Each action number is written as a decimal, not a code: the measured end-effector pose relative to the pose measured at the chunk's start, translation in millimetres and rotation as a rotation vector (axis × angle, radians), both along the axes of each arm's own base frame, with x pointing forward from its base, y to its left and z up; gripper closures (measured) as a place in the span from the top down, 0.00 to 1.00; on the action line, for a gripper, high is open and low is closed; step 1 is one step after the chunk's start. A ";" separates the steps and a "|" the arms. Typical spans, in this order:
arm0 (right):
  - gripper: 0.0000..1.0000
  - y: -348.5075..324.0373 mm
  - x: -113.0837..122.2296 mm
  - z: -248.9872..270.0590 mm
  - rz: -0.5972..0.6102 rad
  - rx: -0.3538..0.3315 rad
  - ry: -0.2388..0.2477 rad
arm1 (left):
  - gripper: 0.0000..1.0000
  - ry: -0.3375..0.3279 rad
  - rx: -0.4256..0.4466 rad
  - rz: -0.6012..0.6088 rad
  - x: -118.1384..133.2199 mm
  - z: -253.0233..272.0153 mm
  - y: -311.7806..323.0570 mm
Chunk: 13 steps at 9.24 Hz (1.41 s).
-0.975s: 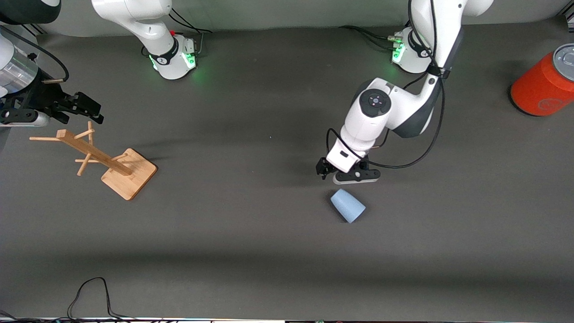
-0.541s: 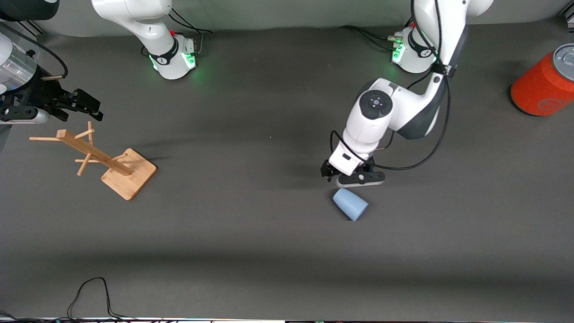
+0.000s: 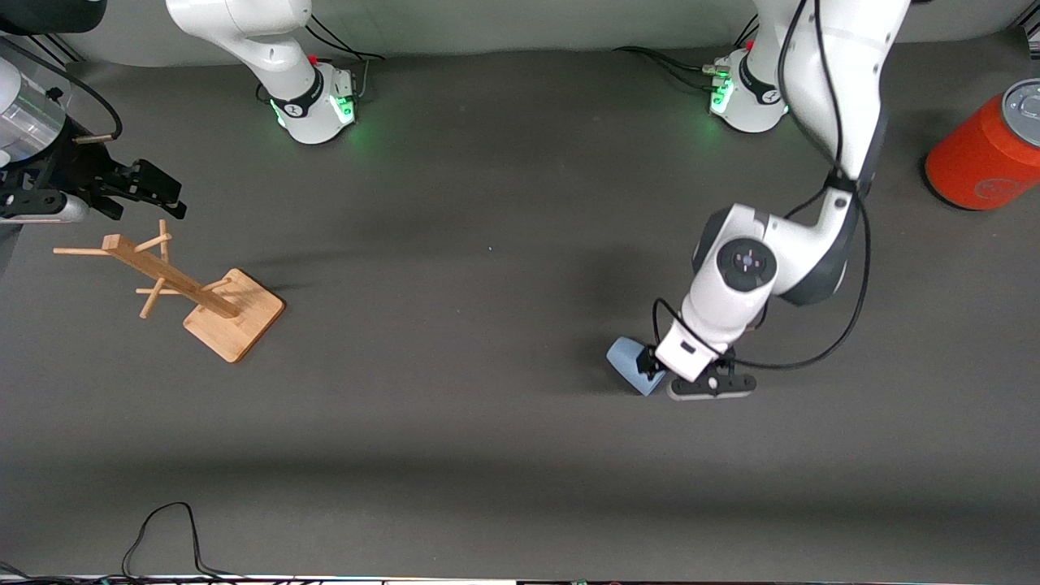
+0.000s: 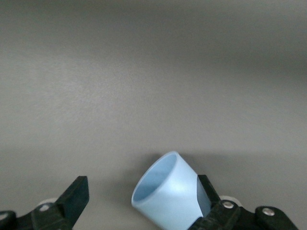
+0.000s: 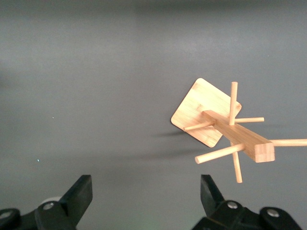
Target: Rotate and upright cup with both arms
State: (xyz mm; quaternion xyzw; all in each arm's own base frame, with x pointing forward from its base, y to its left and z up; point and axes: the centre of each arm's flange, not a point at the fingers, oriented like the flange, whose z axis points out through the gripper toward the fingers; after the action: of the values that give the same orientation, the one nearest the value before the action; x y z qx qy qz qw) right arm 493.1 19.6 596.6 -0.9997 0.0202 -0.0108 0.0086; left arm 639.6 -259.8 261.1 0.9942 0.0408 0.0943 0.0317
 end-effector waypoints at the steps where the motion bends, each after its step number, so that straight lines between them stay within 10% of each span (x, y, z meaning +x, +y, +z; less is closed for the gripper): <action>1: 1.00 3.5 2.5 -1.9 0.006 -0.001 -0.001 | 0.99 0.033 -0.038 0.031 1.7 -27.8 -5.2; 4: 1.00 4.2 8.9 -9.6 0.007 -0.002 0.012 | 0.94 0.112 -0.155 0.092 -7.2 -42.7 -35.0; 9: 1.00 4.4 15.3 -13.8 0.007 -0.002 0.019 | 0.15 0.126 -0.178 0.066 -5.0 -17.7 -45.2; 13: 1.00 4.5 16.9 -16.9 0.009 -0.002 0.025 | 0.08 0.046 -0.103 -0.078 -3.6 31.1 -45.7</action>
State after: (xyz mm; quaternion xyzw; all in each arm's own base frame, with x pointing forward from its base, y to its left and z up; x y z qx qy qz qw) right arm 510.0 24.1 579.7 -0.9999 0.0156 0.0017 0.0073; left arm 636.0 -305.5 292.3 0.9940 0.0076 0.0680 0.0856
